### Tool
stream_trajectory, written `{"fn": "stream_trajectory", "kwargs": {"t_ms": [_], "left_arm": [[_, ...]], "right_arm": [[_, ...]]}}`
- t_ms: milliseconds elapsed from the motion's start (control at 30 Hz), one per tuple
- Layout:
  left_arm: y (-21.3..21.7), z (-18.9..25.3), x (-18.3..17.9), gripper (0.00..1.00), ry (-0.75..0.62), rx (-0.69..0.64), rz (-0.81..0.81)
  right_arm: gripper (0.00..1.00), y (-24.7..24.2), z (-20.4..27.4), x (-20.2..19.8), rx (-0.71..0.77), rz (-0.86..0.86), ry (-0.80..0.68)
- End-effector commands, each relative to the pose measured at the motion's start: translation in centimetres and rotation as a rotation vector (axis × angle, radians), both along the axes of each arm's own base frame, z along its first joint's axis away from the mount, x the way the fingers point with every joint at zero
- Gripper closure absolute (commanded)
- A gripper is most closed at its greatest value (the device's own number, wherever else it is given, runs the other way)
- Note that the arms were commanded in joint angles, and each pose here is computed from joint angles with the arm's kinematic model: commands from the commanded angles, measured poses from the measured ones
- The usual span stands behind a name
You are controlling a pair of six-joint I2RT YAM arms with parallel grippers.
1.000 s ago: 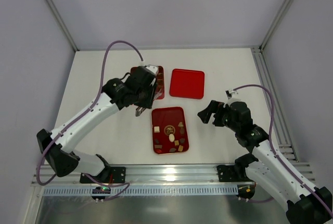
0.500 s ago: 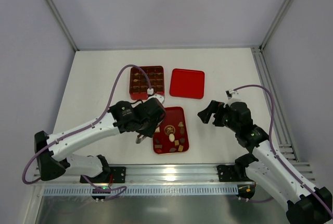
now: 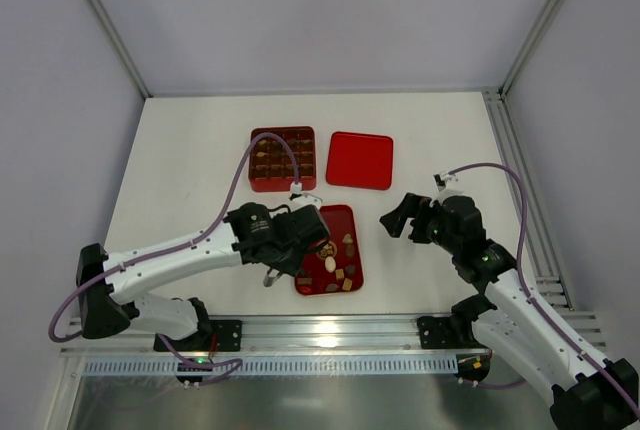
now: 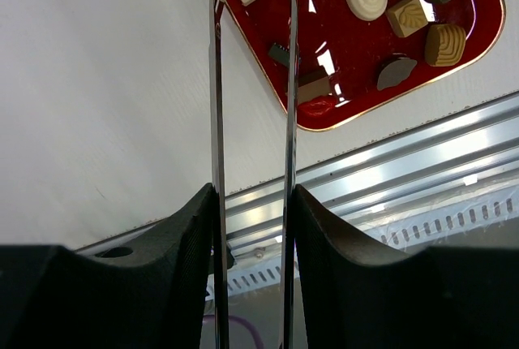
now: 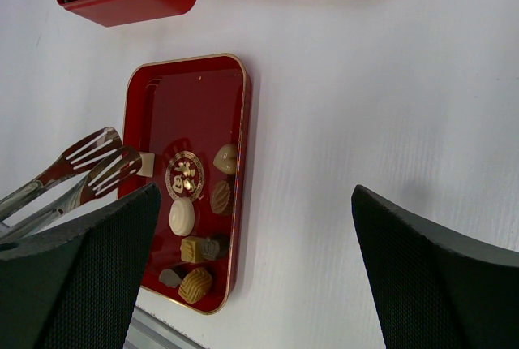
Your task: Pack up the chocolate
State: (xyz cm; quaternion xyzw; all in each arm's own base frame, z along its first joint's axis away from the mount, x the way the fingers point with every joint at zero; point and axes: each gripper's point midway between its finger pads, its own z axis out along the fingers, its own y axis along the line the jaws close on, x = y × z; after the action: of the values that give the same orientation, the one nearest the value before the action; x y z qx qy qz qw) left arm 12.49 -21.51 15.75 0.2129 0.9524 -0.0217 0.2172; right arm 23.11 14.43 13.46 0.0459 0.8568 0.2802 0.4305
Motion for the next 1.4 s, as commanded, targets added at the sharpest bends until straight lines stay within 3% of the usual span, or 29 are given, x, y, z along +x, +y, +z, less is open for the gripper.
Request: {"fn": "stream_trajectory", "kwargs": {"t_ms": [0, 1367], "left_arm": [[0.5, 0.0, 0.3, 0.58, -0.026, 0.018, 0.029], [-2.0, -1.8, -0.4, 0.59, 0.051, 0.002, -0.045]], "right_arm": [[0.00, 0.4, 1.2, 0.5, 0.026, 0.003, -0.049], [0.00, 0.0, 1.0, 0.2, 0.027, -0.010, -0.050]]}}
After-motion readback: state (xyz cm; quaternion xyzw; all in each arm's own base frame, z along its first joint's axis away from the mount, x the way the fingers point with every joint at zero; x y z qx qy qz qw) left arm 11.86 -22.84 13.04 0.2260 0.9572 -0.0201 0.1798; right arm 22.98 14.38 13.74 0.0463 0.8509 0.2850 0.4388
